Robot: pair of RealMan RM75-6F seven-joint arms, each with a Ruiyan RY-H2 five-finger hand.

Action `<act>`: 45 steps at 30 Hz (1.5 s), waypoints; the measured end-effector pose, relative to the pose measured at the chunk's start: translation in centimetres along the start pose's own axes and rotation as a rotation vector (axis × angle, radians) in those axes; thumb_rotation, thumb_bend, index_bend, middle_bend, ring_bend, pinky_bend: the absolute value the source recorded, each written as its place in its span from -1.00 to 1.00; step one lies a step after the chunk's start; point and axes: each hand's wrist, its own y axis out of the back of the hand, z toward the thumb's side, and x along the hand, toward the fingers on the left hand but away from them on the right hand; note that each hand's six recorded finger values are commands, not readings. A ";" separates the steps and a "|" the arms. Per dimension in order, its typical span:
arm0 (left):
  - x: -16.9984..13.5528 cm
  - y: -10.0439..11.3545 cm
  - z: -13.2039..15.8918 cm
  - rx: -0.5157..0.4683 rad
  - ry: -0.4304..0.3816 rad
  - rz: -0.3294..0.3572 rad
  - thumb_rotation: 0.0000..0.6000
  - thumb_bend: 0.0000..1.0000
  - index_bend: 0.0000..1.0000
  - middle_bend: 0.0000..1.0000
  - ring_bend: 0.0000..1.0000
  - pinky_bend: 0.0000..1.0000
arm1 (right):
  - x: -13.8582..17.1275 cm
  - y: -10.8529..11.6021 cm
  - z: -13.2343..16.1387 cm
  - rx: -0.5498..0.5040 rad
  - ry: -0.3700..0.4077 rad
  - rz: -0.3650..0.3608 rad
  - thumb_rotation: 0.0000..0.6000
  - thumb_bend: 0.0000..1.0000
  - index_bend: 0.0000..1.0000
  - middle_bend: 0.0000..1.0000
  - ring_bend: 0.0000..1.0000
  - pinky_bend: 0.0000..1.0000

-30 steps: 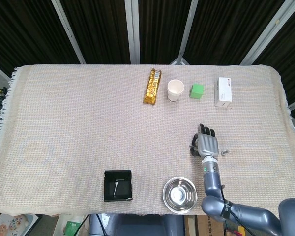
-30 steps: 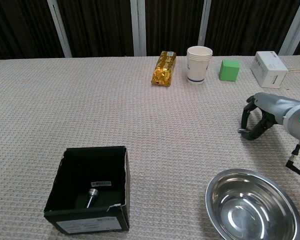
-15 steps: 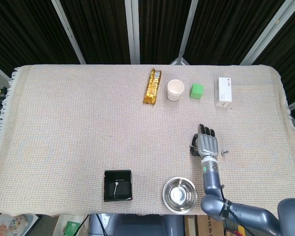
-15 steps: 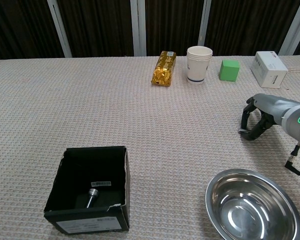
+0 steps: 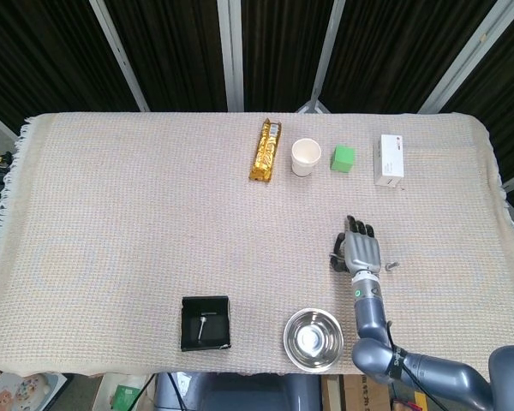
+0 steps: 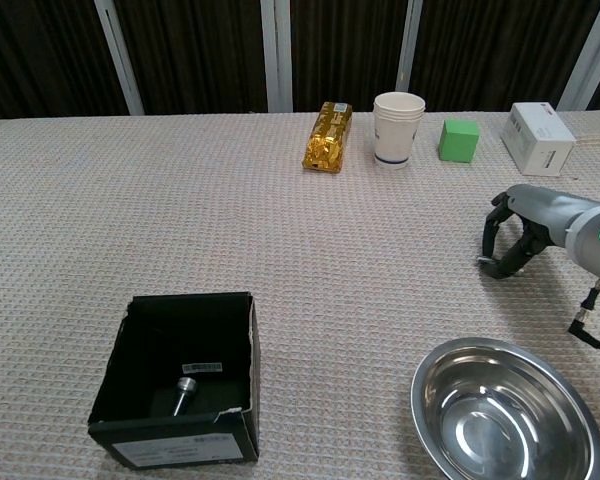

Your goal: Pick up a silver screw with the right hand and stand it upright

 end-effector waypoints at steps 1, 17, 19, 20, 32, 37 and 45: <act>0.0 0.0 0.0 0.000 -0.001 0.000 1.00 -0.92 -0.86 -0.87 -0.96 -0.74 | 0.0 0.1 0.0 -0.004 0.002 -0.001 1.00 -0.30 0.18 -1.00 -1.00 -1.00; 0.0 0.0 0.1 0.002 -0.002 -0.003 1.00 -0.92 -0.86 -0.87 -0.96 -0.74 | 0.4 1.7 0.3 -0.086 0.018 -0.003 1.00 -0.30 0.18 -1.00 -1.00 -1.00; 0.0 -0.1 0.1 0.002 -0.003 -0.003 1.00 -0.92 -0.86 -0.87 -0.96 -0.74 | 0.4 1.8 0.3 -0.106 0.018 0.001 1.00 -0.30 0.18 -1.00 -1.00 -1.00; 0.0 -0.1 0.1 0.003 -0.003 -0.004 1.00 -0.92 -0.86 -0.87 -0.96 -0.74 | 0.4 1.9 0.3 -0.116 0.018 0.002 1.00 -0.30 0.18 -1.00 -1.00 -1.00; -0.1 -0.1 0.1 0.003 -0.003 -0.003 1.00 -0.92 -0.86 -0.87 -0.96 -0.74 | 0.1 2.8 0.2 -0.190 0.036 -0.019 1.00 -0.30 0.19 -1.00 -1.00 -1.00; -0.1 -0.1 0.1 0.003 -0.004 -0.004 1.00 -0.92 -0.86 -0.87 -0.96 -0.74 | 0.0 2.7 0.1 -0.192 0.034 -0.017 1.00 -0.30 0.20 -1.00 -1.00 -1.00; -0.1 -0.1 0.1 0.003 -0.003 -0.003 1.00 -0.92 -0.86 -0.87 -0.96 -0.74 | -0.2 2.4 -0.2 -0.184 0.026 -0.002 1.00 -0.30 0.20 -1.00 -1.00 -1.00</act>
